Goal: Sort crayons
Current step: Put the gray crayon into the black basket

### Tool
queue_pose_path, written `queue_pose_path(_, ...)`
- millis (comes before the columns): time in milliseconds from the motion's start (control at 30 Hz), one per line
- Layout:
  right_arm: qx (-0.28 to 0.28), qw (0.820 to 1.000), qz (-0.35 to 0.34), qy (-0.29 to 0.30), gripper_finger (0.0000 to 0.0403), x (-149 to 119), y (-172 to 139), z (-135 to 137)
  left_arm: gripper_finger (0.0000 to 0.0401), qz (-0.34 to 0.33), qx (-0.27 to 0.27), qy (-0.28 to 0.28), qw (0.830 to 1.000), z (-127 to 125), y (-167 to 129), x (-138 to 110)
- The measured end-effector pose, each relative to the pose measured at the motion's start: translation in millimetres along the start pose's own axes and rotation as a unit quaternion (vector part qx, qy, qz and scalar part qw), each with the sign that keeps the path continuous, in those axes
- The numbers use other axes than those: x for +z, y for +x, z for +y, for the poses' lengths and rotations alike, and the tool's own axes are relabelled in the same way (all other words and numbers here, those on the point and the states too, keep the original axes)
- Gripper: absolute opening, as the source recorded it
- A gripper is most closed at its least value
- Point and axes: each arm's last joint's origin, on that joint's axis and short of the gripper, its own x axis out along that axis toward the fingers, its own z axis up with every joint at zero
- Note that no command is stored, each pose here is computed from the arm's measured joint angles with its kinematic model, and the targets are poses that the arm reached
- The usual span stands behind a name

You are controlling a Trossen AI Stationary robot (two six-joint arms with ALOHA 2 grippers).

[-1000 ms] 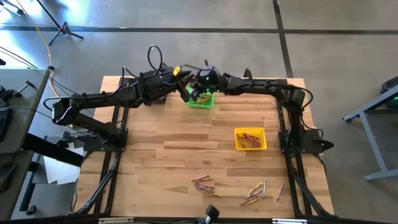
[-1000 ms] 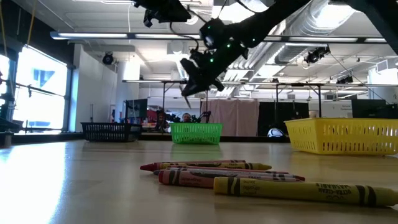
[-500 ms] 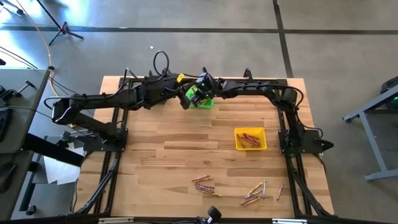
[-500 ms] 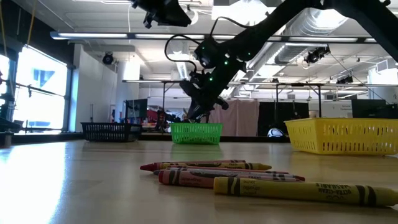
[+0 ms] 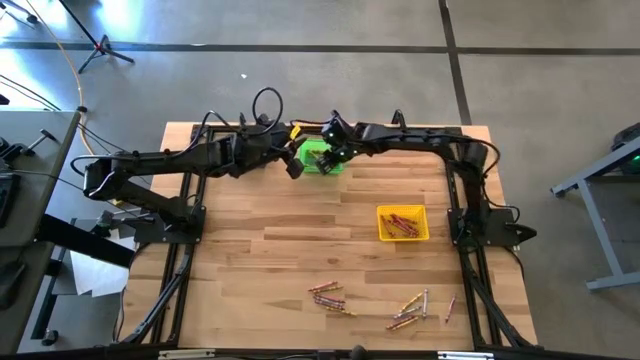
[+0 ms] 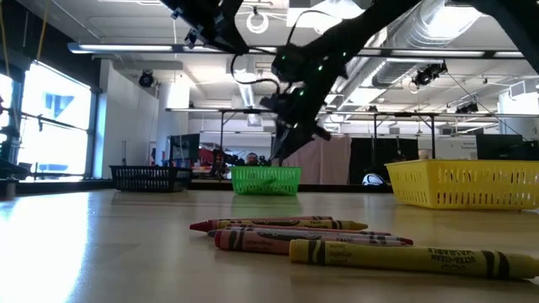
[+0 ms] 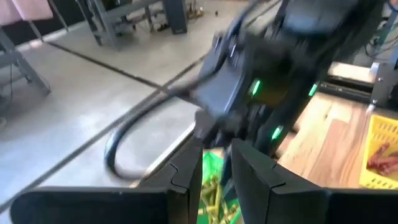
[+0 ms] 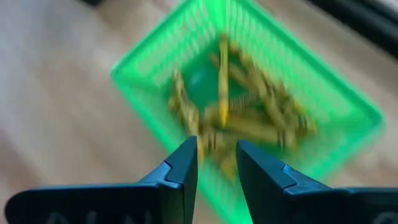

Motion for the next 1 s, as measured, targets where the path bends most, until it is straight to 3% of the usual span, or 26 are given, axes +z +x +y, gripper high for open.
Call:
queue_pose_path(200,0.007,0.994,0.104,-0.013,0.0098,-19.8,-65.2,7.3,0.0072,0.015,0.001,0.003,1.000,0.1,0.0,-3.2)
queue_pose_path(367,-0.031,0.975,0.218,-0.043,0.0099,-60.1,-130.1,24.1,0.0072,0.044,-0.001,0.012,0.999,-0.5,-1.9,-9.1)
queue_pose_path(467,-0.073,0.964,0.254,-0.028,0.0099,-85.4,-164.0,37.1,0.0072,0.071,-0.004,0.016,0.997,-2.3,-4.5,-14.6)
queue_pose_path(633,-0.108,0.965,0.236,0.040,0.0099,-123.1,-203.6,67.8,0.0072,0.119,-0.007,0.032,0.992,-5.4,-8.8,-24.9)
queue_pose_path(833,-0.131,0.969,0.190,0.090,0.0099,-166.1,-222.3,105.0,0.0072,0.141,-0.010,0.039,0.989,-7.7,-11.6,-29.7)
queue_pose_path(1000,-0.190,0.954,0.186,0.140,0.0099,-207.1,-230.0,125.1,0.0072,0.141,-0.010,0.039,0.989,-7.6,-11.5,-29.7)
